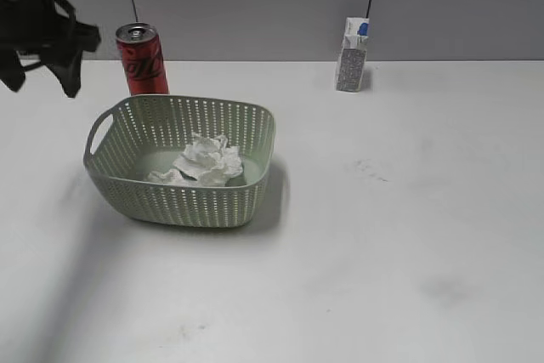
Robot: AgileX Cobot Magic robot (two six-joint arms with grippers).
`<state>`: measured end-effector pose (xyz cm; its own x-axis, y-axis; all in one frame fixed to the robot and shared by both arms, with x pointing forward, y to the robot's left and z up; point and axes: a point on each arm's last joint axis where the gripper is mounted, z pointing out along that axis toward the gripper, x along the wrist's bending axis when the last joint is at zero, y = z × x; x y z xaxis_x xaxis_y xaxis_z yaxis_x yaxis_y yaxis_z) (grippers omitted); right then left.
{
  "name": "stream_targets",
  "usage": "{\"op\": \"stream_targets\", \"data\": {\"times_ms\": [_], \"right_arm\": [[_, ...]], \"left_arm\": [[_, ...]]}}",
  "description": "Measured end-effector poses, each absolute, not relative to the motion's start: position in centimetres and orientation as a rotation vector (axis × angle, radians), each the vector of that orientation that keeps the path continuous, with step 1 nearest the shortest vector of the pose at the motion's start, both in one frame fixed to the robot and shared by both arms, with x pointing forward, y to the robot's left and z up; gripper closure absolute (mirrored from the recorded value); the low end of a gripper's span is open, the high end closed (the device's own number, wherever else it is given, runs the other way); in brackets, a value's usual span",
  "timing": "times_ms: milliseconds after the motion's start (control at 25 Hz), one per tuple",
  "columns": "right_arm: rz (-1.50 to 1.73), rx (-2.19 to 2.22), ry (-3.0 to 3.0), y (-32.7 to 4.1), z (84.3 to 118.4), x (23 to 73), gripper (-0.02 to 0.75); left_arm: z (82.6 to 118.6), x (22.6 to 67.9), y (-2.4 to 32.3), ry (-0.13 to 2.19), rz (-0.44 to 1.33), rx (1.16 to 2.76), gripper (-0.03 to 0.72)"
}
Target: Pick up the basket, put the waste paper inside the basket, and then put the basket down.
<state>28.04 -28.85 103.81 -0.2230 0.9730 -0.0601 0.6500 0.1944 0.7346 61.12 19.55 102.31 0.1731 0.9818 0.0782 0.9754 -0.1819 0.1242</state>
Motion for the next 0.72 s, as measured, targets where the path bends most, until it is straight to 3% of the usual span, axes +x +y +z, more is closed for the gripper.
{"op": "stream_targets", "data": {"times_ms": [400, 720], "right_arm": [[0.944, 1.466, 1.616, -29.9, 104.1, 24.2, 0.145], [0.991, 1.538, 1.546, -30.0, 103.6, 24.7, 0.145]], "left_arm": [[111.7, 57.8, 26.3, 1.957, 0.308, 2.045, 0.164], [116.0, 49.0, 27.7, 1.879, 0.411, 1.941, 0.176]]}}
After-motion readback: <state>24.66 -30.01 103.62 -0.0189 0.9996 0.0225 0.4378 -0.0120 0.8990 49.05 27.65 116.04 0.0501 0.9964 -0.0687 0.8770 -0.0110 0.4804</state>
